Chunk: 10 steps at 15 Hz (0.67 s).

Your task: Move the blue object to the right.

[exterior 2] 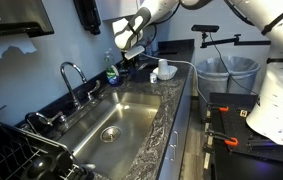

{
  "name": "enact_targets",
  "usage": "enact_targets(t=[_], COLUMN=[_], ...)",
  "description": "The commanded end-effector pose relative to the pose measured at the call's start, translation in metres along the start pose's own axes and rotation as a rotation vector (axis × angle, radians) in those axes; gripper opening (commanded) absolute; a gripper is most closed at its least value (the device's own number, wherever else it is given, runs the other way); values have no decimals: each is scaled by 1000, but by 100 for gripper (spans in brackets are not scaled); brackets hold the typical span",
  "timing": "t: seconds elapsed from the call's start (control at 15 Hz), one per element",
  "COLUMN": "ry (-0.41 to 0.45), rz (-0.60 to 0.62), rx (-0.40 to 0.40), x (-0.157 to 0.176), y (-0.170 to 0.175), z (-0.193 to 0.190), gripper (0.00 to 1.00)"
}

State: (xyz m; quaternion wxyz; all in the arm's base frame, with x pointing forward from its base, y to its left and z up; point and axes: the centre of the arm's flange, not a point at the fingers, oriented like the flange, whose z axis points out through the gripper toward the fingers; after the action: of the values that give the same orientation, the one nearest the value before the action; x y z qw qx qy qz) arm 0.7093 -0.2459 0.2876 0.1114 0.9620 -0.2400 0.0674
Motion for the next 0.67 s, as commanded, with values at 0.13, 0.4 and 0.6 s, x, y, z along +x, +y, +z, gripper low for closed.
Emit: enact_targets(t=[0.13, 0.4, 0.6], ry=[-1, -11, -37], rz=[7, 116, 265], rx=[0, -17, -35], x=[0, -5, -8], y=[0, -2, 0], z=[-1, 6, 18], gripper=[61, 36, 36])
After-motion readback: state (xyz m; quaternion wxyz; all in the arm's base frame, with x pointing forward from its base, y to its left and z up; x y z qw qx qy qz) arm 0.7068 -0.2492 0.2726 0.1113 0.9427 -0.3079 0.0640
